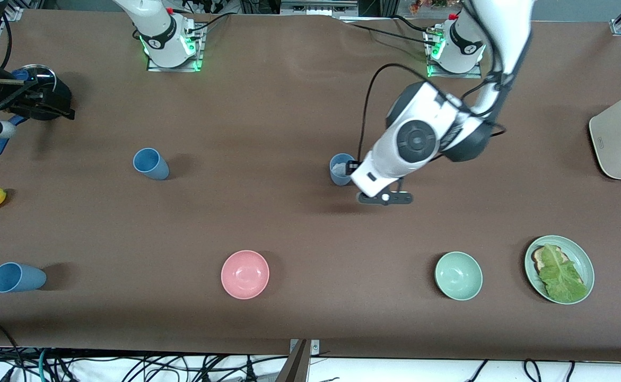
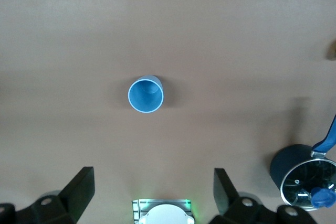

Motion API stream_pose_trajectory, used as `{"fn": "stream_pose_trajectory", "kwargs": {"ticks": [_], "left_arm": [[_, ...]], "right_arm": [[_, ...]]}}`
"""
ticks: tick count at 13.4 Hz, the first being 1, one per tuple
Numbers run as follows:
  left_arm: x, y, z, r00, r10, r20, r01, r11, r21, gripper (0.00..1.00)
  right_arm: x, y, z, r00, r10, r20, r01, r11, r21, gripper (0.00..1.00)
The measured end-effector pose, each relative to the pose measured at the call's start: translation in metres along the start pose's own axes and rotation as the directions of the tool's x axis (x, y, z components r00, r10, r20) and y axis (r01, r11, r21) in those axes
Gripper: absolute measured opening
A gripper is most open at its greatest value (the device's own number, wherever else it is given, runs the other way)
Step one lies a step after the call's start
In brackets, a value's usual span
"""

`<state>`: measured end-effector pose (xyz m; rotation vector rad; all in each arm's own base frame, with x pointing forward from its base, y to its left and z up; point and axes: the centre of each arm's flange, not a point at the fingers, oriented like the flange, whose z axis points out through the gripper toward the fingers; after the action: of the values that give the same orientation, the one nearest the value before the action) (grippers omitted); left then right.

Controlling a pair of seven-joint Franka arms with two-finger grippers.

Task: Stack blue cups with both arms
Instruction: 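Set the tissue cup down and withdraw the left gripper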

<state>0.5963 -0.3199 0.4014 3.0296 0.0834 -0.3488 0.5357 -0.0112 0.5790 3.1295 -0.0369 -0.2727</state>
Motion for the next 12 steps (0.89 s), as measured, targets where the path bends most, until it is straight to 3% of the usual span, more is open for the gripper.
{"fn": "stream_pose_trajectory", "kwargs": {"ticks": [1,4,7,9,12], "left_arm": [[0.006,-0.020,-0.031,1.000,-0.029,-0.002,0.029,1.000,-0.004,1.00],[0.024,-0.100,-0.113,0.996,-0.088,-0.015,0.088,0.996,-0.023,1.00],[0.017,-0.175,-0.176,0.995,0.044,-0.090,-0.044,0.999,-0.004,1.00],[0.007,-0.222,-0.200,0.986,0.107,-0.124,-0.105,0.994,0.026,1.00],[0.003,-0.305,-0.210,0.974,0.037,-0.221,-0.034,0.999,0.019,1.00]], "right_arm": [[0.000,0.000,0.000,1.000,0.000,0.000,0.000,1.000,0.000,1.00],[0.002,-0.002,0.006,1.000,-0.004,0.008,0.004,1.000,-0.001,1.00],[0.012,-0.004,0.035,1.000,-0.007,-0.001,0.007,1.000,-0.001,1.00],[0.020,-0.004,0.074,1.000,-0.007,-0.007,0.007,1.000,-0.001,1.00],[0.024,-0.004,0.142,1.000,-0.008,-0.011,0.008,1.000,-0.001,1.00]]}}
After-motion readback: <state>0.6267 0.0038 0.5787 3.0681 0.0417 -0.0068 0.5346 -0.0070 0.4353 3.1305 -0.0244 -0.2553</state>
